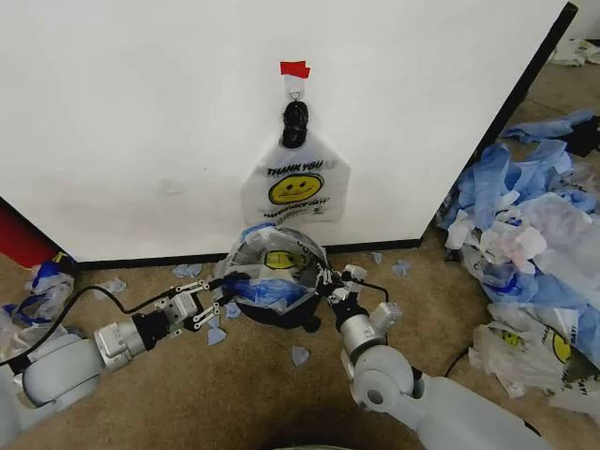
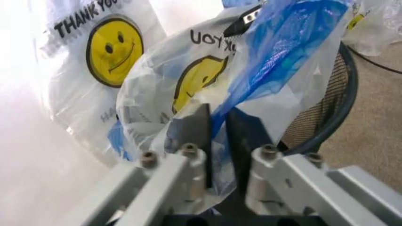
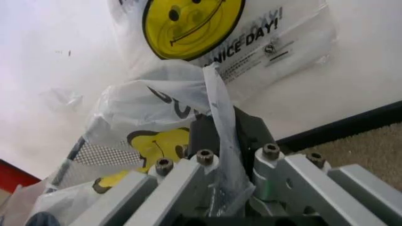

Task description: Pick up the garbage bag from the wall and place it over the trash bin.

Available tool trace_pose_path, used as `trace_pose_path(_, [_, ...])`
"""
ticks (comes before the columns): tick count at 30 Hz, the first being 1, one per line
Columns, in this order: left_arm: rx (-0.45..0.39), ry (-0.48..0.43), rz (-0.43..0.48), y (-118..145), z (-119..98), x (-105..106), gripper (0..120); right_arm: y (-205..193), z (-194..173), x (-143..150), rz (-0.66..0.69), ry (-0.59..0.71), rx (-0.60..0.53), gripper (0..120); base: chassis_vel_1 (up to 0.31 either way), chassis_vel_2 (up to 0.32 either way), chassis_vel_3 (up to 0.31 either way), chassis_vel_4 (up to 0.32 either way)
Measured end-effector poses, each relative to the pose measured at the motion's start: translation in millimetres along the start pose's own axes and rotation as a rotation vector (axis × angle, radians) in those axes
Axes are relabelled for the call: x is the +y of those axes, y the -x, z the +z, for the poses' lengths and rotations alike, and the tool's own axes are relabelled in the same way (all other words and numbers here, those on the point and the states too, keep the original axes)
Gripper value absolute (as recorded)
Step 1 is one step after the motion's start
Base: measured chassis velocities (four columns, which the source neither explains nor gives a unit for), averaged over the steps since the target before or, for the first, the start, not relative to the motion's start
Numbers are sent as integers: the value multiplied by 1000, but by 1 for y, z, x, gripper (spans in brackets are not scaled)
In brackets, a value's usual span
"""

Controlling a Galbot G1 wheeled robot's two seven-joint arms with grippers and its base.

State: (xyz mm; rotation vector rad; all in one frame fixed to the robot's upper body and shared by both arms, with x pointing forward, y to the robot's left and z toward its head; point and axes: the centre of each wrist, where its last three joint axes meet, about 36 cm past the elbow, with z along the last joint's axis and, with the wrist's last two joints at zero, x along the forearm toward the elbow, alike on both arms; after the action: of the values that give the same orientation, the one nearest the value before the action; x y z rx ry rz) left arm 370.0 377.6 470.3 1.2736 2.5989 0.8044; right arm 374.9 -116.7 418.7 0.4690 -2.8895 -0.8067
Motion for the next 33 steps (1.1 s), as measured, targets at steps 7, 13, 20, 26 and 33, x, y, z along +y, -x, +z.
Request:
trace_pose_path(7, [-11,0,17,-2,-4,-8,0,4,-2,-2,6,2,-8,1,0,0,0,0])
trace_pose_path(13, [-27,-5,35,0,-8,-18,0,12,-8,2,16,19,-22,1,0,0,0,0])
trace_pose_path(20, [-45,4,45,1,-12,-26,0,18,-15,5,32,34,-32,1,0,0,0,0])
trace_pose_path(26, [-71,35,59,4,-19,-32,0,23,-17,7,40,36,-40,1,0,0,0,0])
trace_pose_path(33, [-90,50,78,5,-24,-41,0,28,-22,9,51,34,-51,1,0,0,0,0])
